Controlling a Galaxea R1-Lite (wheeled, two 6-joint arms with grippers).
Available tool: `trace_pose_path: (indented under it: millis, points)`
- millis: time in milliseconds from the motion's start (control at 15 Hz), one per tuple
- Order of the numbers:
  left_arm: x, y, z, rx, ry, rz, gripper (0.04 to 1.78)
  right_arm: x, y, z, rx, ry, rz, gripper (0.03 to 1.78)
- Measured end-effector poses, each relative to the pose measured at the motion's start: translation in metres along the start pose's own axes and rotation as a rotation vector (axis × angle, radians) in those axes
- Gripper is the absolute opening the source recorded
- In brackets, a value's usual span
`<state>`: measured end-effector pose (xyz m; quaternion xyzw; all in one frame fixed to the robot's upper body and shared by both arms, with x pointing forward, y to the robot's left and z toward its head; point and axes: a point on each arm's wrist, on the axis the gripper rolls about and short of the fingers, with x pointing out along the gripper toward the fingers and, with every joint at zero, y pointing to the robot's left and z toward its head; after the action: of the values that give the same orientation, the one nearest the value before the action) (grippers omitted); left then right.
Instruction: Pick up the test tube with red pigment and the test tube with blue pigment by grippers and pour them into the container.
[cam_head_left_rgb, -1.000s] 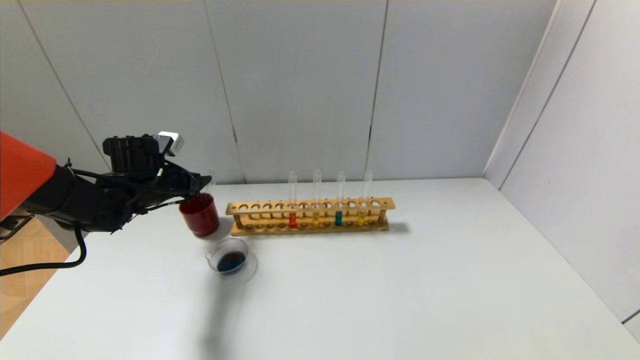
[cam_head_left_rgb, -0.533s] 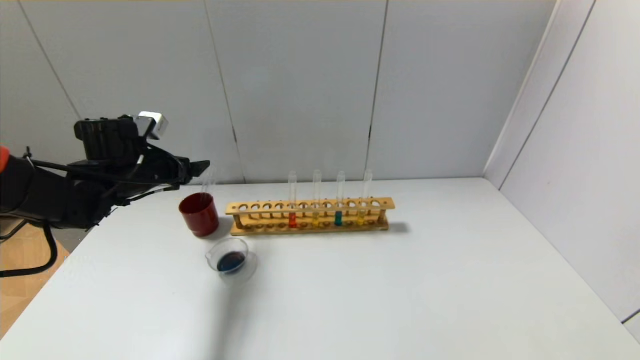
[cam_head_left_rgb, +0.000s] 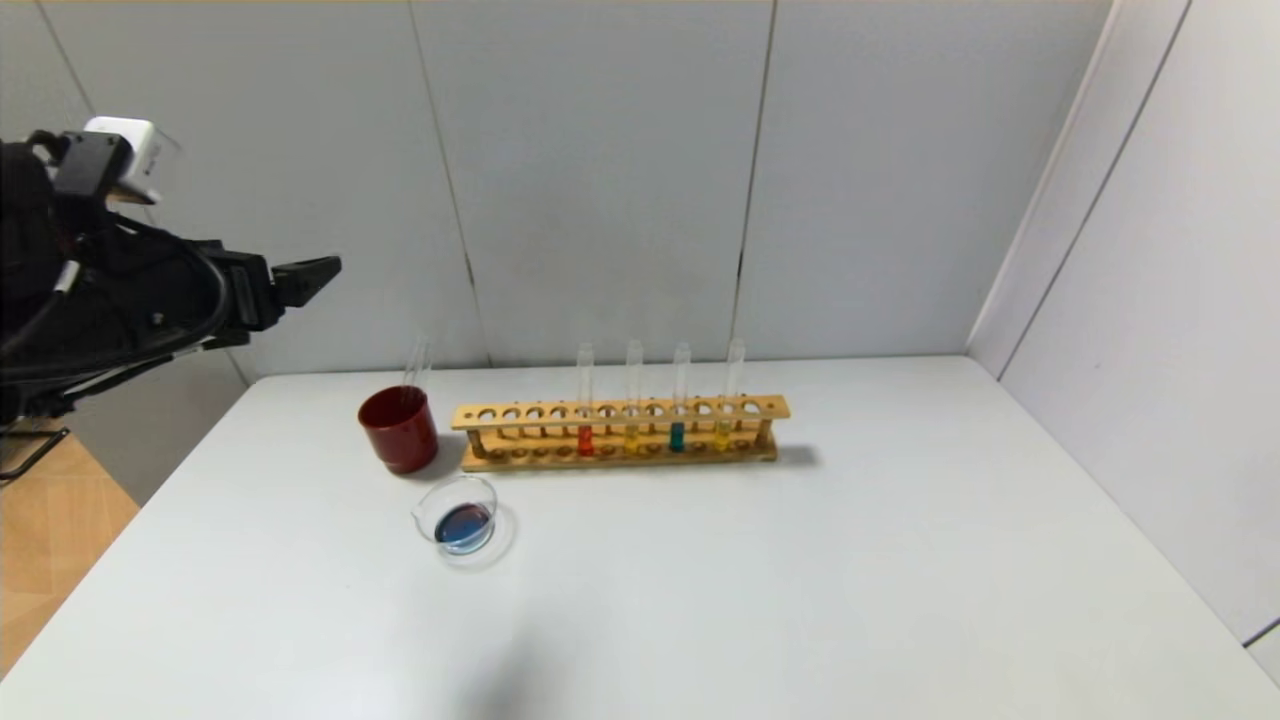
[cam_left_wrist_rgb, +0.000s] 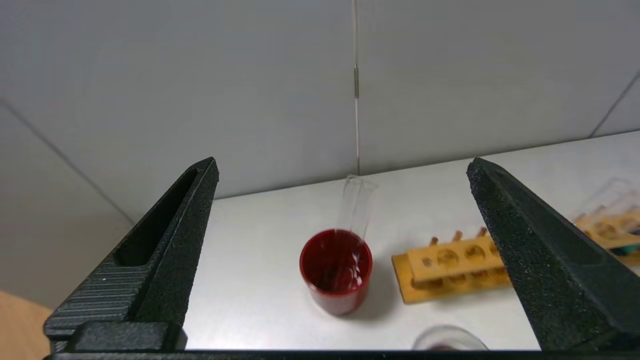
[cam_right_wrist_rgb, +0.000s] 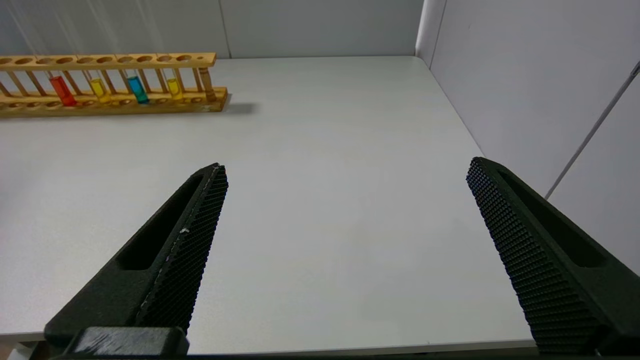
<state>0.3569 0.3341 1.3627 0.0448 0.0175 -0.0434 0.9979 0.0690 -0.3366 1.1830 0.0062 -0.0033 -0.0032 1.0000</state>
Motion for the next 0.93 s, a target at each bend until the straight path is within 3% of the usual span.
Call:
trace_pose_path:
  millis: [533,933]
  points:
    - [-0.161,-0.014,0.004,-0.036,-0.111,0.02,1.75,0.0,0.0,0.0,0.0,0.0,0.0,1.75]
    - [-0.262,-0.03,-0.058,-0.046,-0.188,0.014,1.75,0.0,0.0,0.0,0.0,0.0,0.0,1.75]
